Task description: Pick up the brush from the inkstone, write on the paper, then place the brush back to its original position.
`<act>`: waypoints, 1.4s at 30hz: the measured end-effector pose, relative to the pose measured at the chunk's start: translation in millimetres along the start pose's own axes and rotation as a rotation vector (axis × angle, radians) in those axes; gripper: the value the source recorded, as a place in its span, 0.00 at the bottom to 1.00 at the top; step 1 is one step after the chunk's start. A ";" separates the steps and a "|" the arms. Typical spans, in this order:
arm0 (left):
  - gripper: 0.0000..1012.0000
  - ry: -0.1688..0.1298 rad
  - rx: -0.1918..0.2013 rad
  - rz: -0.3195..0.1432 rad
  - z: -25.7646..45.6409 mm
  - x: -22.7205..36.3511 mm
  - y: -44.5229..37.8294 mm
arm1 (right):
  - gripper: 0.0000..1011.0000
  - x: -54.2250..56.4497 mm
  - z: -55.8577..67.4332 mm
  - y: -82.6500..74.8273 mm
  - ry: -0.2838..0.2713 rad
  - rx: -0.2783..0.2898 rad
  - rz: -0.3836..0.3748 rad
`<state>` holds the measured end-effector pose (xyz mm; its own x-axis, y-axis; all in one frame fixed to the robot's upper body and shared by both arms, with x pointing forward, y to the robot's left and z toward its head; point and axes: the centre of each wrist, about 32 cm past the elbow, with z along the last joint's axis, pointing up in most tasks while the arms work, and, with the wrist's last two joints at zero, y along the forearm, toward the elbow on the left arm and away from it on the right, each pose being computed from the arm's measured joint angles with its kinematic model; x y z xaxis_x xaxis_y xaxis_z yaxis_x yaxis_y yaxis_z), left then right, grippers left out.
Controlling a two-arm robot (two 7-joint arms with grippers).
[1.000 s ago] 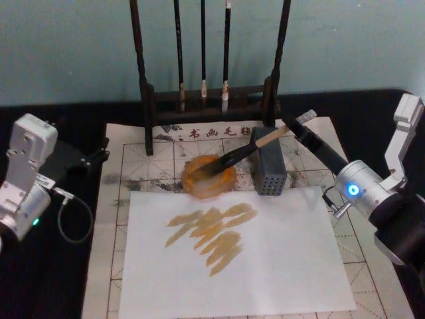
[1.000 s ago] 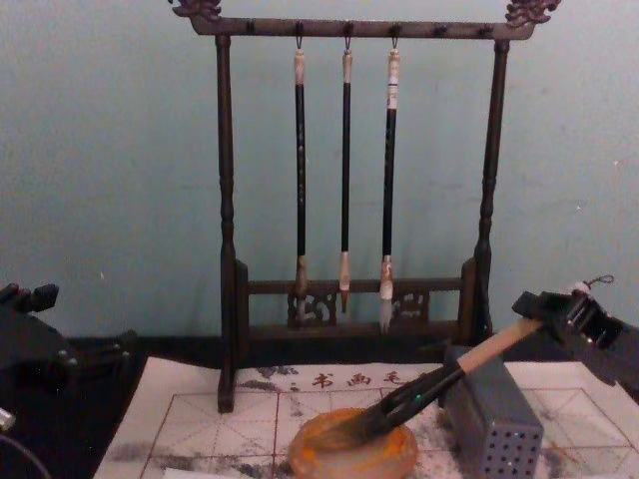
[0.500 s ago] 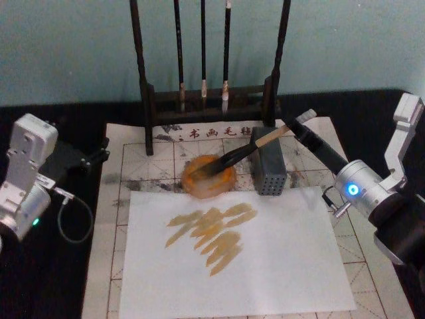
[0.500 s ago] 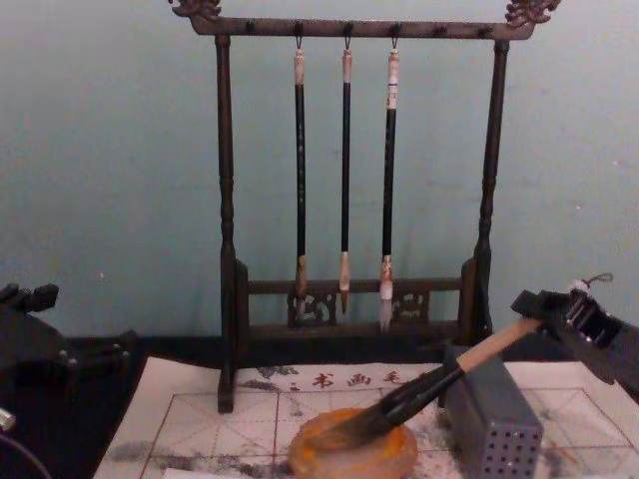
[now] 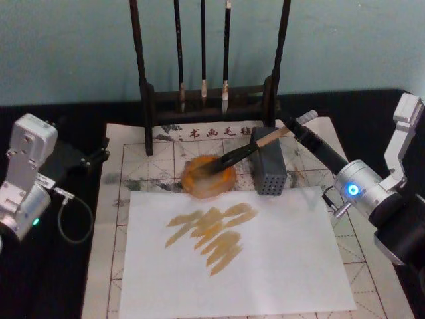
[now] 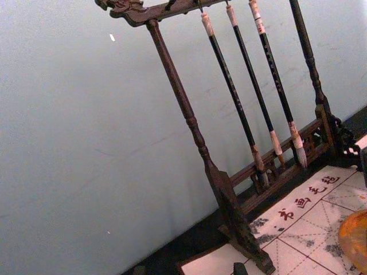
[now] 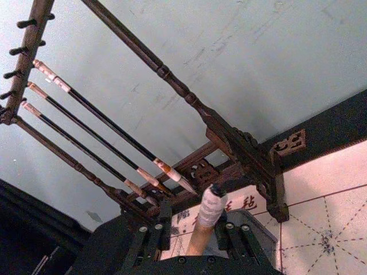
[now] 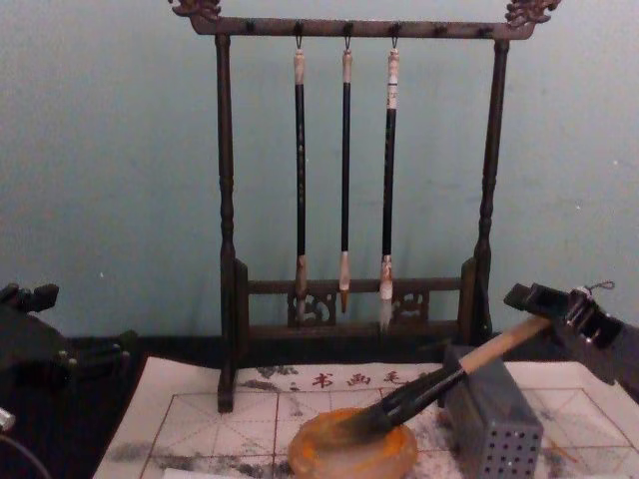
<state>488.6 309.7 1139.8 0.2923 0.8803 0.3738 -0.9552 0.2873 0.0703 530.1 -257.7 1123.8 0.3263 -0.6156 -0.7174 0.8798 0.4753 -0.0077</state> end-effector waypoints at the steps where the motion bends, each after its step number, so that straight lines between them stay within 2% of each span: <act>1: 0.99 0.000 0.000 0.000 0.0 0.0 0.0 | 0.46 0.0 0.0 0.0 0.000 0.000 0.000; 5: 0.99 0.000 0.000 0.000 0.0 0.0 0.0 | 0.58 0.0 0.0 0.0 0.000 0.000 0.001; 6: 0.99 0.000 0.000 0.000 0.0 0.0 0.0 | 0.64 0.0 0.0 0.0 0.000 0.000 0.001; 11: 0.99 0.000 0.000 0.000 0.0 0.0 0.0 | 0.76 0.0 0.0 0.0 0.000 0.000 0.001; 13: 0.99 0.000 0.000 0.000 0.0 0.0 0.0 | 0.85 0.0 0.0 0.0 0.000 0.000 0.001; 19: 0.99 0.000 0.000 0.000 0.0 0.0 0.0 | 0.99 0.0 0.0 0.0 0.000 0.000 0.001; 35: 0.99 0.000 0.000 0.000 0.0 0.0 0.0 | 0.99 0.0 0.3 -0.1 -0.001 0.000 0.000; 42: 0.99 0.000 0.000 0.000 0.0 0.0 0.0 | 0.99 0.1 3.9 -8.7 -0.026 -0.010 -0.006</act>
<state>488.6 309.7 1139.8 0.2923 0.8803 0.3737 -0.9553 0.2873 0.0703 523.9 -264.4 1126.5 0.3304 -0.6344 -0.6989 0.8783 0.4777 -0.0185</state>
